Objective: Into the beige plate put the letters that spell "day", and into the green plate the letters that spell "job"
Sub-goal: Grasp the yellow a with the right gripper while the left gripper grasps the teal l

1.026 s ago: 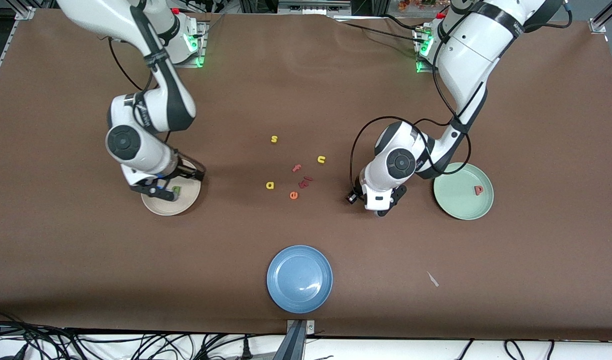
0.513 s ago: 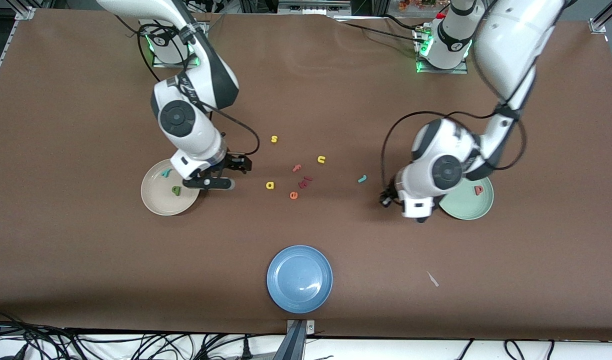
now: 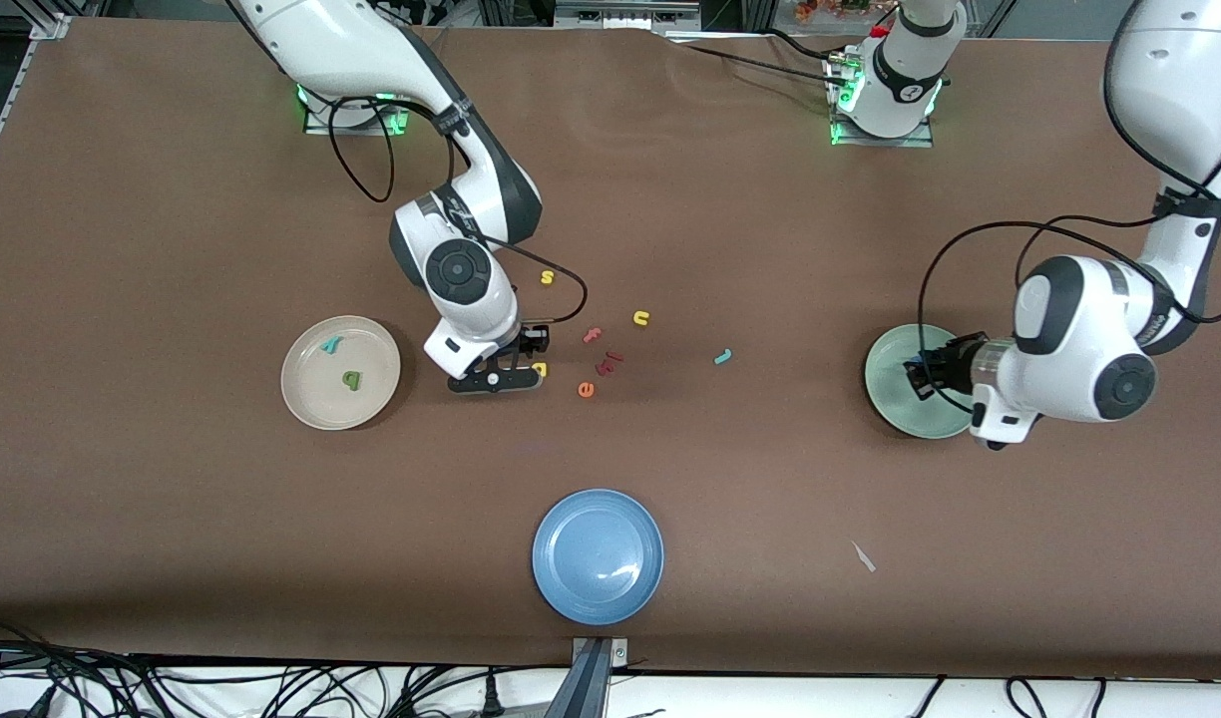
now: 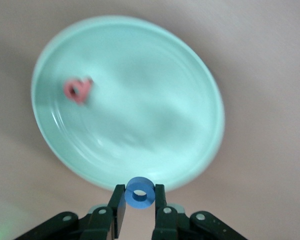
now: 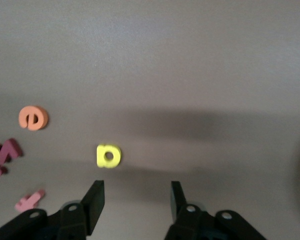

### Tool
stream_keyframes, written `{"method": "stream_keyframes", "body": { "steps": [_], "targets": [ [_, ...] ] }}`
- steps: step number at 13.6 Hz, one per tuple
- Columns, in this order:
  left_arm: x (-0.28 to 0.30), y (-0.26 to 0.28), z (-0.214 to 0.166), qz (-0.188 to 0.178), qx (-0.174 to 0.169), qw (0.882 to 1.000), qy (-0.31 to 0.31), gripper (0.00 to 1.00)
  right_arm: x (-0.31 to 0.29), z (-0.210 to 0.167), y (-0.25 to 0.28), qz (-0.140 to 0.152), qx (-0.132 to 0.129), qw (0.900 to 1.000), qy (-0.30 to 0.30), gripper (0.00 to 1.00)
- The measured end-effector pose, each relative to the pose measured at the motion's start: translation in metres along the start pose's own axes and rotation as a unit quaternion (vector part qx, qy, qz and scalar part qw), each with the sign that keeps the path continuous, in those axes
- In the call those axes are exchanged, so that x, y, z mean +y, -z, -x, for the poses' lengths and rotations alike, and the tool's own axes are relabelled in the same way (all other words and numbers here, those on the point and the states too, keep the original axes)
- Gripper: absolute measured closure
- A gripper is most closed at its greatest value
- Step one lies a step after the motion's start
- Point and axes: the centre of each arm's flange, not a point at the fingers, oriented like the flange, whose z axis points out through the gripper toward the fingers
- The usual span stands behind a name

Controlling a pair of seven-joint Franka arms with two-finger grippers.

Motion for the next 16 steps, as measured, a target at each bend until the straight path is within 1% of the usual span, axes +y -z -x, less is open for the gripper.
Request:
{"method": "stream_keyframes", "body": {
  "steps": [1, 2, 3, 4, 5, 6, 7, 9, 10, 11, 12, 13, 15, 16],
  "targets": [
    [-0.005, -0.015, -0.012, -0.005, 0.005, 1.000, -0.006, 0.74, -0.001, -0.002, -0.015, -0.003, 0.008, 1.000, -0.002, 0.41],
    [-0.004, -0.031, -0.019, -0.009, 0.006, 1.000, -0.011, 0.70, -0.002, -0.005, -0.031, -0.007, 0.017, 1.000, -0.003, 0.41],
    [-0.001, -0.043, -0.021, -0.011, 0.004, 1.000, -0.015, 0.59, -0.003, -0.008, -0.045, -0.010, 0.024, 1.000, -0.003, 0.41],
    [0.003, -0.049, -0.020, -0.012, 0.001, 1.000, -0.018, 0.50, -0.005, -0.011, -0.051, -0.011, 0.026, 1.000, -0.003, 0.41],
    [0.007, -0.047, -0.016, -0.014, -0.003, 1.000, -0.023, 0.39, -0.006, -0.014, -0.050, -0.012, 0.029, 1.000, -0.002, 0.40],
    [0.014, -0.041, -0.007, -0.020, -0.010, 0.999, -0.032, 0.30, -0.008, -0.015, -0.046, -0.014, 0.032, 0.999, -0.002, 0.40],
    [0.027, -0.031, 0.010, -0.027, -0.020, 0.998, -0.048, 0.19, -0.010, -0.016, -0.044, -0.015, 0.033, 0.999, -0.003, 0.40],
    [0.065, -0.007, 0.059, -0.033, -0.027, 0.995, -0.093, 0.01, -0.013, -0.017, -0.039, -0.014, 0.031, 0.999, -0.004, 0.40],
    [0.087, 0.002, 0.087, -0.033, -0.025, 0.992, -0.117, 0.01, -0.014, -0.017, -0.034, -0.013, 0.029, 0.999, -0.005, 0.40],
    [0.107, 0.008, 0.114, -0.033, -0.022, 0.990, -0.136, 0.03, -0.015, -0.017, -0.027, -0.012, 0.026, 1.000, -0.006, 0.40],
    [0.126, 0.011, 0.139, -0.033, -0.017, 0.989, -0.145, 0.03, -0.016, -0.017, -0.022, -0.012, 0.026, 1.000, -0.008, 0.41],
    [0.143, 0.014, 0.157, -0.033, -0.010, 0.989, -0.147, 0.01, -0.018, -0.016, -0.018, -0.013, 0.025, 1.000, -0.012, 0.42],
    [0.173, 0.018, 0.186, -0.032, 0.003, 0.988, -0.150, 0.00, -0.027, -0.010, -0.021, -0.015, 0.022, 0.999, -0.019, 0.41],
    [0.182, 0.015, 0.196, -0.034, 0.004, 0.988, -0.151, 0.00, -0.030, -0.008, -0.025, -0.015, 0.023, 0.999, -0.021, 0.41]
  ]
}}
